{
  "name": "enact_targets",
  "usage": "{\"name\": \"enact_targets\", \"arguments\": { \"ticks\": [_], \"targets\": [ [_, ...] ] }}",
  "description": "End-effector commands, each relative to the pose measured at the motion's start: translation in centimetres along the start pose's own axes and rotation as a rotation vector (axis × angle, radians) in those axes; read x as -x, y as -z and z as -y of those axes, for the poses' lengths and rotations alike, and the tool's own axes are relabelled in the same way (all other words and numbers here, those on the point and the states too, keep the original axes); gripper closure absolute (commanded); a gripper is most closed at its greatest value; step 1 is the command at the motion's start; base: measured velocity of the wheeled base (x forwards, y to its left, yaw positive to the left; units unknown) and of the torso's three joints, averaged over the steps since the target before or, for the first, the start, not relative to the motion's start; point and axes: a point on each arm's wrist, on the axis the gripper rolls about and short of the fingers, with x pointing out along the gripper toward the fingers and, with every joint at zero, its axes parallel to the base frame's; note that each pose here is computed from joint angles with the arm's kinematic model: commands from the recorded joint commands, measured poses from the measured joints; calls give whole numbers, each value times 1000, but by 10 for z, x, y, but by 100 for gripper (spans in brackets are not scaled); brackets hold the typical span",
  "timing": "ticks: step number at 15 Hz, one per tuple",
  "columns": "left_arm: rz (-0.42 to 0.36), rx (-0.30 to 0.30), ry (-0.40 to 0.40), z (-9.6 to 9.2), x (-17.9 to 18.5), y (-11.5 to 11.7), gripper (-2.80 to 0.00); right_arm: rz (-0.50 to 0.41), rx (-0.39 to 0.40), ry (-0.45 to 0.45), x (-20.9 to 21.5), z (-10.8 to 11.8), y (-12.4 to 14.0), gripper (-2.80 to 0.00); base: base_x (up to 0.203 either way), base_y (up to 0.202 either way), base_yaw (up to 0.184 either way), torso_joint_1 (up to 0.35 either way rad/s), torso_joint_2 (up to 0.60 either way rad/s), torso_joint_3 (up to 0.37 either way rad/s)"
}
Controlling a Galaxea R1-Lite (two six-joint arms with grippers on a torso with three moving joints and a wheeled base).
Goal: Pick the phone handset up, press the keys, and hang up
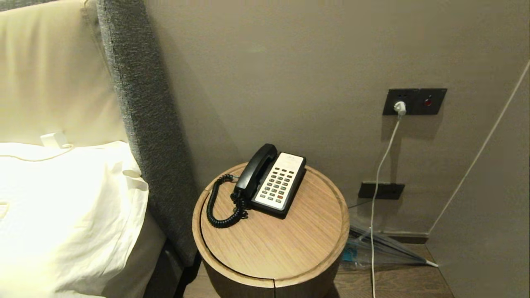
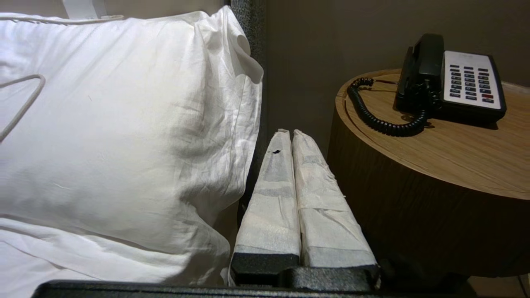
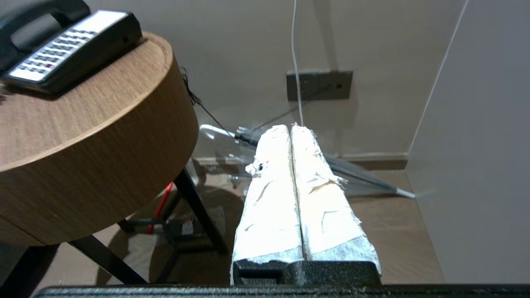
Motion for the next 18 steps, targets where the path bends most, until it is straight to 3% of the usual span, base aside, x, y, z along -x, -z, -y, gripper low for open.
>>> {"name": "enact_targets", "arguments": {
  "ticks": [1,18],
  "targets": [
    [-41,1,0,0,-2,11,0,-1,-1,0,0,0,0,0,0,0,0,2,3,198],
    [-39,-4,2,0,-2,11,0,-1,-2,0,0,0,0,0,0,0,0,1,0,21]
  ]
}}
